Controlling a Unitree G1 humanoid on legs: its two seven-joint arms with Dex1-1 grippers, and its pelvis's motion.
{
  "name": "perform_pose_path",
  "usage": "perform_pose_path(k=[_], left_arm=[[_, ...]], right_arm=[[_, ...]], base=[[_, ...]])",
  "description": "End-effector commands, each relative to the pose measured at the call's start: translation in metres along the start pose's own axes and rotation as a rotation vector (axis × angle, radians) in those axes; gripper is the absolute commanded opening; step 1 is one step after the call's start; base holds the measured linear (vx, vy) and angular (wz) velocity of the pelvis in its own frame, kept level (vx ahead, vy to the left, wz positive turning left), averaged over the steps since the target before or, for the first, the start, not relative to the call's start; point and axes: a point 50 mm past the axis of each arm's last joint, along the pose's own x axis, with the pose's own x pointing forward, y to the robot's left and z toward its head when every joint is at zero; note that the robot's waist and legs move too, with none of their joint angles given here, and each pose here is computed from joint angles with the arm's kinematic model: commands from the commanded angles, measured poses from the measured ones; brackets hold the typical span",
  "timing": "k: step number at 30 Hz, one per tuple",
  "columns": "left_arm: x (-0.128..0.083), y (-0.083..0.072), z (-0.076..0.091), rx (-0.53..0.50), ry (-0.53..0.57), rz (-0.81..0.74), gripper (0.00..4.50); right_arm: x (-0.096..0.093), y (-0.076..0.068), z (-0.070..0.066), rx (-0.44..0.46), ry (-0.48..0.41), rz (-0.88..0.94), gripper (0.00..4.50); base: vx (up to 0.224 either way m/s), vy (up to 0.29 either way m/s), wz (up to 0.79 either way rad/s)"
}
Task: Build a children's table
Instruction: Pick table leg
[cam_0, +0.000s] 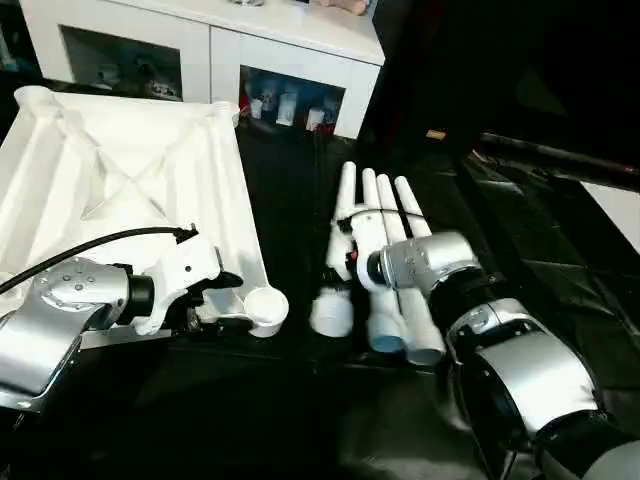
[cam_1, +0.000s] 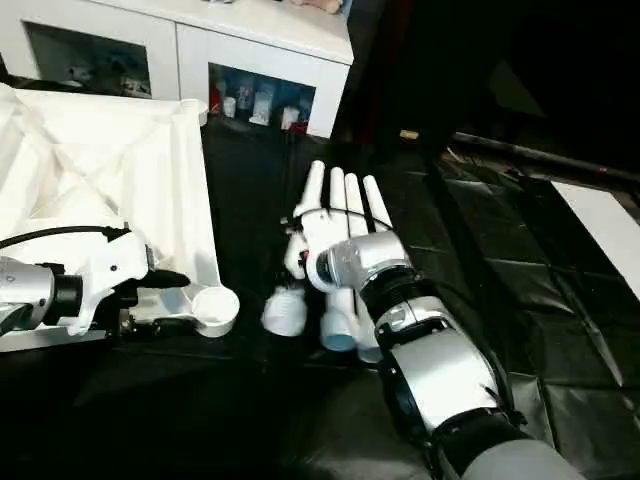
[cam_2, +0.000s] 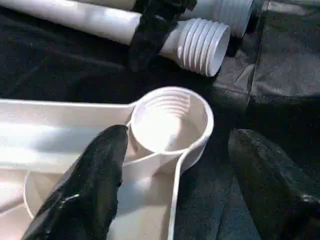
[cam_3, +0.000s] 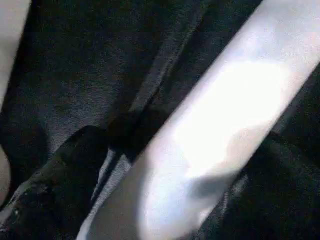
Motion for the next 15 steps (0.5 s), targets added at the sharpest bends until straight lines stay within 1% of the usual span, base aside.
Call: perform_pose_path(k=[1,2,3,4,5,8,9,10,14,15], left_arm=[[0.0038,-0.0025,0.009,0.034,-0.018,-0.017,3.92],[0.0039,-0.0027,0.0098,0.035,-0.021,-0.019,3.99],[0.0039,-0.0028,0.0103,0.036,-0.023,-0.02,4.13],[0.0039,-0.003,0.0111,0.036,-0.027,-0.023,4.13],[0.0038,-0.003,0.0117,0.037,-0.03,-0.025,4.31],[0.0031,-0.0019,0.0143,0.038,-0.038,-0.033,4.43],[0.003,-0.0018,0.0146,0.038,-0.038,-0.033,4.5],[0.0029,-0.0017,0.0156,0.035,-0.045,-0.04,4.5],[0.0024,-0.0011,0.018,0.034,-0.065,-0.044,4.5],[0.0023,-0.0009,0.0181,0.035,-0.068,-0.042,4.5]], right_arm=[[-0.0012,-0.0088,-0.0038,0.043,0.008,-0.029,4.14],[-0.0008,-0.01,-0.0047,0.064,0.008,-0.032,4.14],[-0.0007,-0.0104,-0.0049,0.068,0.009,-0.034,4.02],[-0.0008,-0.0111,-0.005,0.07,0.01,-0.037,4.02],[-0.0007,-0.0115,-0.005,0.07,0.01,-0.039,3.73],[-0.0013,-0.0124,-0.0038,0.087,0.002,-0.038,3.65],[-0.0014,-0.0124,-0.0037,0.089,0.0,-0.037,3.3],[-0.0015,-0.0131,-0.0034,0.101,-0.006,-0.039,3.3],[-0.0019,-0.0152,-0.0028,0.139,-0.028,-0.042,2.88],[-0.0019,-0.0154,-0.0027,0.142,-0.031,-0.043,2.88]], base=[[0.0,0.0,0.0],[0.0,0.0,0.0],[0.0,0.0,0.0],[0.0,0.0,0.0],[0.0,0.0,0.0],[0.0,0.0,0.0],[0.0,0.0,0.0],[0.0,0.0,0.0],[0.0,0.0,0.0],[0.0,0.0,0.0]])
